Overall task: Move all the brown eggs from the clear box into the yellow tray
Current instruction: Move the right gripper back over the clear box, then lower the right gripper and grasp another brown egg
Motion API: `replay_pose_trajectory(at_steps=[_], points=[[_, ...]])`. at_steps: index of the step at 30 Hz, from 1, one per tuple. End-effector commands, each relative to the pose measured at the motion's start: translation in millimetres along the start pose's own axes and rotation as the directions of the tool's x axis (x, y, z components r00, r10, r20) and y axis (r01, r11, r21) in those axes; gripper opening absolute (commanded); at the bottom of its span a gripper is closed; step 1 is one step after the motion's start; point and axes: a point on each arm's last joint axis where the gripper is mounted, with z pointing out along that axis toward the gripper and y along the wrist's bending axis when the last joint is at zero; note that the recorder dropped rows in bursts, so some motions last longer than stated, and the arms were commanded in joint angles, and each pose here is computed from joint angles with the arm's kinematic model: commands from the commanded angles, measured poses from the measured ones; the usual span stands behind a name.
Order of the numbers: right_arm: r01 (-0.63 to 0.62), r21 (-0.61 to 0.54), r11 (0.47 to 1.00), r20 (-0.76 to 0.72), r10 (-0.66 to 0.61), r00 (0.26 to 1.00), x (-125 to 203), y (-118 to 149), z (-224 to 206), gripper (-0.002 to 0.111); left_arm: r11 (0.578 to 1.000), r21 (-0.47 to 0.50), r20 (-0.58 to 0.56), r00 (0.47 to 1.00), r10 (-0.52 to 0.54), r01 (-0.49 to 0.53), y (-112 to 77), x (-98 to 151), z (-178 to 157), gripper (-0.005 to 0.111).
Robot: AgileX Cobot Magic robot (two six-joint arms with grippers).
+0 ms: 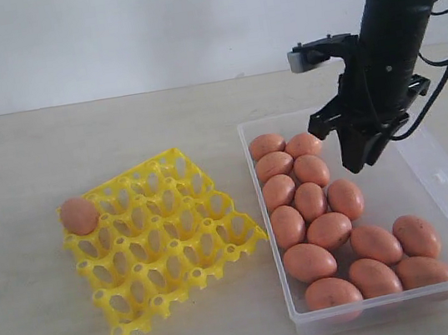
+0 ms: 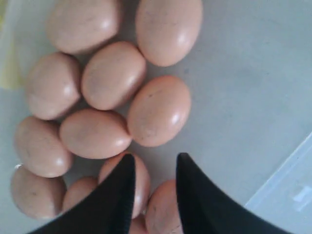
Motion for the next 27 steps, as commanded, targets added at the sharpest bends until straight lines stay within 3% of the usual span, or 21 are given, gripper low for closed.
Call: replay_pose_trajectory(at_steps=[1, 3, 6, 20, 27], points=[[-0.069, 0.039, 0.997, 0.046, 0.067, 0.997, -4, -12, 4, 0.052, 1.000, -0.002, 0.005, 1.000, 0.002, -0.002, 0.1, 0, 0, 0.004], [-0.109, 0.007, 0.994, 0.092, 0.108, 0.990, -9, -10, 5, 0.059, 1.000, -0.002, 0.005, 1.000, 0.002, -0.002, 0.1, 0, 0, 0.004], [-0.146, -0.074, 0.987, 0.130, 0.155, 0.979, -15, -5, 9, 0.059, 1.000, -0.002, 0.005, 1.000, 0.002, -0.002, 0.1, 0, 0, 0.004], [-0.258, 0.001, 0.966, 0.040, 0.258, 0.965, -19, -22, 48, 0.059, 1.000, -0.002, 0.005, 1.000, 0.002, -0.002, 0.1, 0, 0, 0.004], [-0.275, -0.037, 0.961, -0.002, 0.275, 0.961, -16, -17, 48, 0.059, 1.000, -0.002, 0.005, 1.000, 0.002, -0.002, 0.1, 0, 0, 0.004]])
